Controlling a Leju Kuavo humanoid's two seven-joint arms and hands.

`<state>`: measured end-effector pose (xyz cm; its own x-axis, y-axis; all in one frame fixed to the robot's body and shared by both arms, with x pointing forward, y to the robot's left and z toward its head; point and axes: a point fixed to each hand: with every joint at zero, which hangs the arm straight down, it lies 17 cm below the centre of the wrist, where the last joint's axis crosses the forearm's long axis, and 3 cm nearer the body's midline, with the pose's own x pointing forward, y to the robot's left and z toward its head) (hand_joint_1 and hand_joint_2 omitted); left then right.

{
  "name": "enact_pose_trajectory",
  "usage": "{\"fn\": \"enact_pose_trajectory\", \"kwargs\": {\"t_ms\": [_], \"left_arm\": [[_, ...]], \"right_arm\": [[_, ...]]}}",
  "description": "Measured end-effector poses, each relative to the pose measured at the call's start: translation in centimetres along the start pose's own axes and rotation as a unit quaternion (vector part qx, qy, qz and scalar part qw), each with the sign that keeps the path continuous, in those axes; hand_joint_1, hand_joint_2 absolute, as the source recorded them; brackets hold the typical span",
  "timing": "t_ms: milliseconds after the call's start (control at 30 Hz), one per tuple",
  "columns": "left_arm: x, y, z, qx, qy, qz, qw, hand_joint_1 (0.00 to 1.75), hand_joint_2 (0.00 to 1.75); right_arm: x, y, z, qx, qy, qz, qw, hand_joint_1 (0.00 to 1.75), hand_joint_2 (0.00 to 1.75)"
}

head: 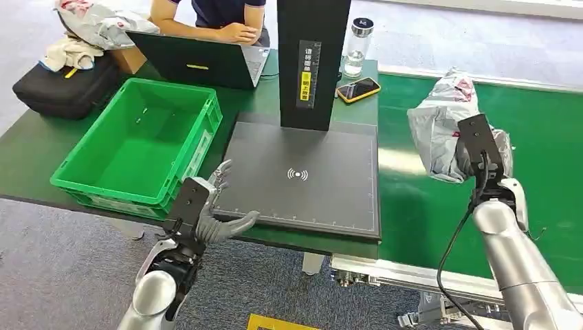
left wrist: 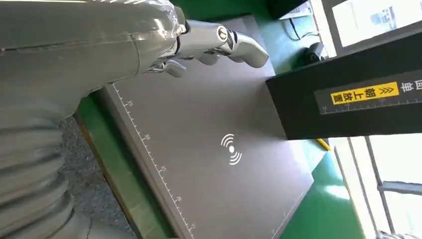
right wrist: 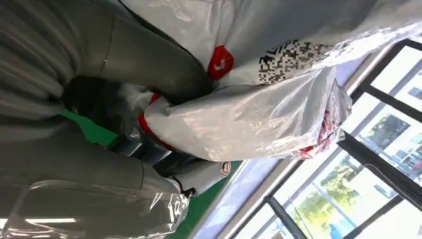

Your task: Moved the parcel from conveyor to table for the left to box.

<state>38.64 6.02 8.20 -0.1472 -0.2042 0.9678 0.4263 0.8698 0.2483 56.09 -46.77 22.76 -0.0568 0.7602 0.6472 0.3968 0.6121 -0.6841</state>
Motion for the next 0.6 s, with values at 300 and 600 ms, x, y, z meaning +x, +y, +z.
{"fn": "enact_pose_trajectory", "kwargs": {"t_ms": [300,600], "left_arm": [[0.0,-0.7,-0.4,-0.011,-0.003,0.001,1.000,0.00,1.75],[0.1,-1.4,-0.6,-0.022,-0.005,-0.001,1.000,0.00,1.75]], "right_arm": [[3.4,-6.0,1.2,-0.099,-0.071,-0.096,0.988,1.75,1.75],[10.4,-6.0,4.9,-0.104,-0.167,-0.161,0.967,1.75,1.75]]}}
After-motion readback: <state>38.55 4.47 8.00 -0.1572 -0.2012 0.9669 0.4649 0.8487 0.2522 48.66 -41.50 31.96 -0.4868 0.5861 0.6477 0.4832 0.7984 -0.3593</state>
